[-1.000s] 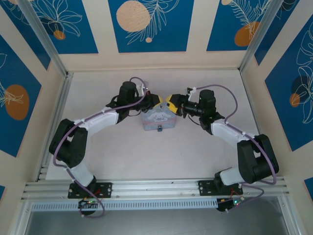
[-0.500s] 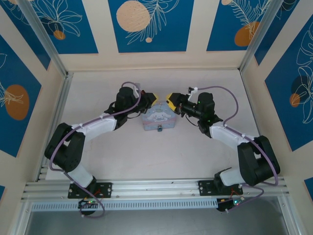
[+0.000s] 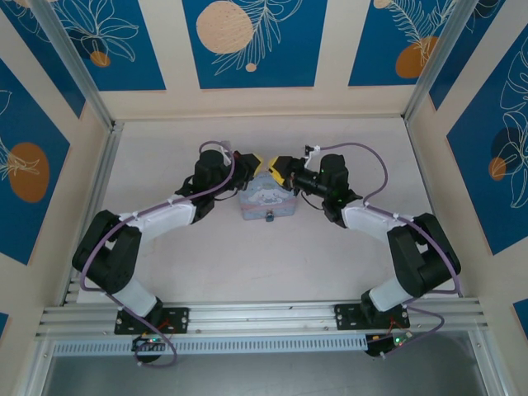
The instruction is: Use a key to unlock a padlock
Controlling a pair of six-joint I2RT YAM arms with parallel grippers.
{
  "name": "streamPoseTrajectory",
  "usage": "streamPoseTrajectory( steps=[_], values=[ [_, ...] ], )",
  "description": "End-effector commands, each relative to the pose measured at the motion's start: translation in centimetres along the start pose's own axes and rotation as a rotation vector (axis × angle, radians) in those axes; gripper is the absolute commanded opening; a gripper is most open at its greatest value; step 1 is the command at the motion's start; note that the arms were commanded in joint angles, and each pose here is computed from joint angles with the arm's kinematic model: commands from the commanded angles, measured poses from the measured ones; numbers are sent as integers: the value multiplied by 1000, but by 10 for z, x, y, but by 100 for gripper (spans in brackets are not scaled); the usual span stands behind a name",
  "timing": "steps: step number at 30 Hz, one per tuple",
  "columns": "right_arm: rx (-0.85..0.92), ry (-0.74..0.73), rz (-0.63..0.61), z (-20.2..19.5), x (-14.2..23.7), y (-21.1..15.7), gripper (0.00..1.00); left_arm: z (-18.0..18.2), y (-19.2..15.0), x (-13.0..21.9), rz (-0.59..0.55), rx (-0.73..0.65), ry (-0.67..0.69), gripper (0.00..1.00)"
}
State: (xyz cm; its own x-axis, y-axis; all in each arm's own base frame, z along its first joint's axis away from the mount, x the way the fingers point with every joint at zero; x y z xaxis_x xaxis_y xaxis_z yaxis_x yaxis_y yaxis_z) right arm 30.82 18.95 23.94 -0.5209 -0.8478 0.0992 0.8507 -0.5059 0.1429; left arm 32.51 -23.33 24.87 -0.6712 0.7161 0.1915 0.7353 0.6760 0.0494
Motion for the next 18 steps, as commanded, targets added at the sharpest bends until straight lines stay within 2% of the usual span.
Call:
streamPoseTrajectory(
  steps=[1,13,18],
  values=[
    [25,42,-6,11,-6,2,33,-11,-4,5,-14,0,-55,0],
    [20,44,13,8,-11,2,32,-12,-4,6,-21,-1,-55,0],
    [18,33,1,8,0,2,31,-12,-5,7,-26,-7,-50,0]
  ],
)
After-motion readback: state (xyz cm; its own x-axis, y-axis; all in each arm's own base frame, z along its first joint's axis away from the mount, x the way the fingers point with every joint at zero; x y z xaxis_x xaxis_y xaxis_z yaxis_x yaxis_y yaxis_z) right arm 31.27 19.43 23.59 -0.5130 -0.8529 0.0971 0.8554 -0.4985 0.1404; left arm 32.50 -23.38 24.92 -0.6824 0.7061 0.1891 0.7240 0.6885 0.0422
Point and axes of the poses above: each hand's point on the last joint's axis, 136 mm out from that joint toward the fingers, its own x axis back along the fingers, its own z axis along the line the jaws close on, y = z × x, the point moved 10 cm from there along x, back along the fingers, and after that the axes turned 3 degrees about x, right-handed, at the moved point
